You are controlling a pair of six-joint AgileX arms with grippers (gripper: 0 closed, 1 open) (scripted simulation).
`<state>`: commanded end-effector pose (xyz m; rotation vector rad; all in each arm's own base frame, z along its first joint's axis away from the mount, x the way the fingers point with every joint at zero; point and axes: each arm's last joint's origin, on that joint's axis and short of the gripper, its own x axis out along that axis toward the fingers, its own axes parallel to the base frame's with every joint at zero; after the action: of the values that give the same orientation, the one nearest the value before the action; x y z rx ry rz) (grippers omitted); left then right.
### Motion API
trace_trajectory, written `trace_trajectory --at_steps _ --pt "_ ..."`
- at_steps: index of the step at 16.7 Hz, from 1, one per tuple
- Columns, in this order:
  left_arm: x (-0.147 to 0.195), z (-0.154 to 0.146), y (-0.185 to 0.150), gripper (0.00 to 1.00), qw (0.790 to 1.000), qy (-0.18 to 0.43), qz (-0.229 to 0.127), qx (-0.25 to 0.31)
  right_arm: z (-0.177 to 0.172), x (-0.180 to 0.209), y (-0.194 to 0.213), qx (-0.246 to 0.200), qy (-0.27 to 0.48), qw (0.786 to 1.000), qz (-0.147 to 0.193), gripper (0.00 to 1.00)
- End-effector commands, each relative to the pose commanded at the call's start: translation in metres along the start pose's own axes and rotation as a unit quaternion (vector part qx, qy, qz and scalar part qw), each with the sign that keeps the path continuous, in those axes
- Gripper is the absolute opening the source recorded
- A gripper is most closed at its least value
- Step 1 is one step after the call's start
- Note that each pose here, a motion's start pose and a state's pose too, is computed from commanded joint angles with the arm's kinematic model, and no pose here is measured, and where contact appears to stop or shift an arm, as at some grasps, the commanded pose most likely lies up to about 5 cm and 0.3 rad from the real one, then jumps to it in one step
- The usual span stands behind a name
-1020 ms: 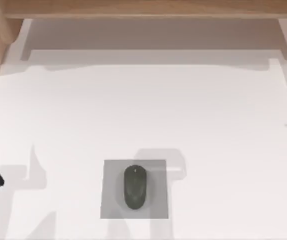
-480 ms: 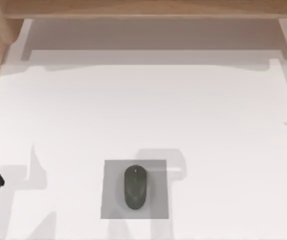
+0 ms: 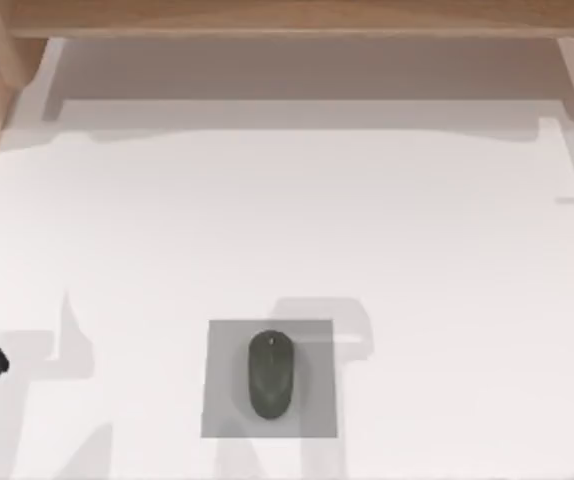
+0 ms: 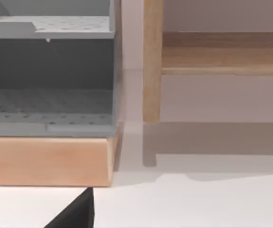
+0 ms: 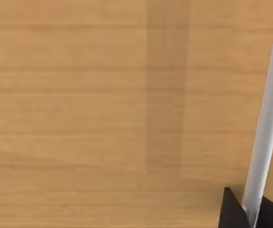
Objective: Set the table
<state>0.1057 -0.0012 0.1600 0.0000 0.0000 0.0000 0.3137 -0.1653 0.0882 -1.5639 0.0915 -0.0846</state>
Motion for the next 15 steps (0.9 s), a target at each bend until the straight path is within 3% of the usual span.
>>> trace_trajectory --at_steps 5,11,15 --pt "0.000 0.000 0.000 1.00 1.000 0.000 0.000 0.000 -0.001 0.003 0.001 0.001 0.001 1.000 0.003 0.00" --pt "0.000 0.000 0.000 1.00 1.000 0.000 0.000 0.000 0.004 0.055 -0.001 -0.001 0.001 1.000 -0.002 0.00" --pt "0.000 0.000 0.000 1.00 1.000 0.000 0.000 0.000 0.005 0.061 0.000 0.001 0.002 1.000 0.001 0.00"
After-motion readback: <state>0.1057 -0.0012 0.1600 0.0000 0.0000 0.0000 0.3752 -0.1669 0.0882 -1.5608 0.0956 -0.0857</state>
